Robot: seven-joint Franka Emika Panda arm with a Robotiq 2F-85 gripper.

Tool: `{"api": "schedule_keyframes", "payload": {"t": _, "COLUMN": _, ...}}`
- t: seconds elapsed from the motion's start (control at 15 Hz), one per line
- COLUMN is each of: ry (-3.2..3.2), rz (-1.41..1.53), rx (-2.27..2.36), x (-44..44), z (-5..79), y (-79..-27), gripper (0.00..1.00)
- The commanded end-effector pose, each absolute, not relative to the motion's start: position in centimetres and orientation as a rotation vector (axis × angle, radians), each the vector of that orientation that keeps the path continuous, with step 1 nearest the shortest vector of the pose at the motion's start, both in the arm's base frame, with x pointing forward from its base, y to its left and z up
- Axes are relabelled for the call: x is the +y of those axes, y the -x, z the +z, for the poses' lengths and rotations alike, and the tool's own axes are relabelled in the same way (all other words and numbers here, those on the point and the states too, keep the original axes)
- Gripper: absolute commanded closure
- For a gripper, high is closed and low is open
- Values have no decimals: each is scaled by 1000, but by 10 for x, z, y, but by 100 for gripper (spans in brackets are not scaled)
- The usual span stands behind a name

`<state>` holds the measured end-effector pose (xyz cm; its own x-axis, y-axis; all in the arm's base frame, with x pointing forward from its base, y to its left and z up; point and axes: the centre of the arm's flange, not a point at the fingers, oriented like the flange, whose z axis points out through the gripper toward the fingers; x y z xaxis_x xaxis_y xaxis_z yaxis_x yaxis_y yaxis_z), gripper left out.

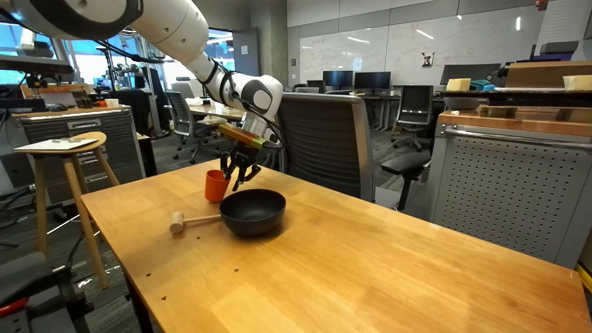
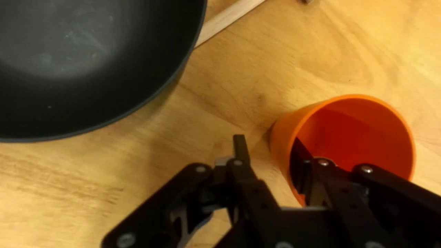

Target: Pick up the orange cup from the table and put it in the black bowl.

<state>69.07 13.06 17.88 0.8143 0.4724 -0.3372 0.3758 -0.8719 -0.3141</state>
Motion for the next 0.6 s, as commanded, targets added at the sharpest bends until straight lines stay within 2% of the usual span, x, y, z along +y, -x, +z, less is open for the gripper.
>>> {"api": "schedule_keyframes", "payload": {"t": 0.0, "ry": 2638, "rz": 677, "rx": -601, "x": 115, "z": 183, "y": -688, "gripper": 96}}
{"api": "schedule_keyframes", "payload": {"t": 0.07, "ry": 2609, "rz": 701, "rx": -594, "x": 110, "z": 185, "y": -681, "gripper": 100}}
{"api": "schedule_keyframes", "payload": {"t": 0.2, "ry": 2593, "rz": 703, "rx": -564, "x": 95, "z": 197, "y": -668, "gripper": 100}}
{"api": "schedule_keyframes", "payload": {"t": 0.53, "ry": 2828, "rz": 449, "rx": -373, "x": 17, "z": 273, "y": -662, "gripper": 98}}
